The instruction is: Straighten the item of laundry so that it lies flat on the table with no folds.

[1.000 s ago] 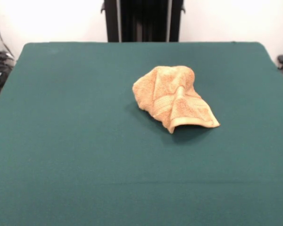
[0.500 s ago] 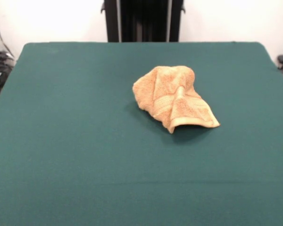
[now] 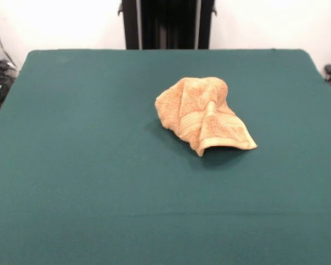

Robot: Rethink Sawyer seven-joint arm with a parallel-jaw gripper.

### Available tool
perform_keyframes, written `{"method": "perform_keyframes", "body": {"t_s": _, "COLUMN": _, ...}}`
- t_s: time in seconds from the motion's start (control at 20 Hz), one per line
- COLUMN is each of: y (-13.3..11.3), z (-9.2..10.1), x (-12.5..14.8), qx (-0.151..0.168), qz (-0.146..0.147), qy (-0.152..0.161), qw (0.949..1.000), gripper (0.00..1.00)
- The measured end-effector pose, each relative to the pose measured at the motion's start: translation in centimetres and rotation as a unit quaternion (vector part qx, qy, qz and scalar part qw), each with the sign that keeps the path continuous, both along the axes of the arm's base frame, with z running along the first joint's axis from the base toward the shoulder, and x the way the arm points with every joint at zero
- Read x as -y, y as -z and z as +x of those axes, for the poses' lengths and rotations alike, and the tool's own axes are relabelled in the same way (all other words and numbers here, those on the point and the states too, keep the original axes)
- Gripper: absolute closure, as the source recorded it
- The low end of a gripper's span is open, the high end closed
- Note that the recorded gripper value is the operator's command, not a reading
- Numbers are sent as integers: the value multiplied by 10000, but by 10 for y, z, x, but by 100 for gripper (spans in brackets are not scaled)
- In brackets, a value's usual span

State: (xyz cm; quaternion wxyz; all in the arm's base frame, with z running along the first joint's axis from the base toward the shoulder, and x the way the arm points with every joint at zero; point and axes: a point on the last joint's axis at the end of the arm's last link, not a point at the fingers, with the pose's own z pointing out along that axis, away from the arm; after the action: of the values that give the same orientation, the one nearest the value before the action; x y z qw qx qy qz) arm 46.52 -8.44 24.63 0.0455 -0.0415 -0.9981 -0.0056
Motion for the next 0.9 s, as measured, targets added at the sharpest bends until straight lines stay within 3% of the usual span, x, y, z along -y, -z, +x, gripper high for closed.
{"method": "perform_keyframes", "body": {"t_s": 0.15, "y": 11, "z": 6, "x": -4, "qx": -86, "qz": 65, "qy": -177, "qw": 9998, "gripper": 0}}
{"method": "perform_keyframes", "body": {"t_s": 0.3, "y": 41, "z": 16, "x": -8, "qx": -275, "qz": 220, "qy": -461, "qw": 9983, "gripper": 0}}
{"method": "perform_keyframes", "body": {"t_s": 0.9, "y": 119, "z": 25, "x": -24, "qx": -361, "qz": 454, "qy": -1156, "qw": 9916, "gripper": 0}}
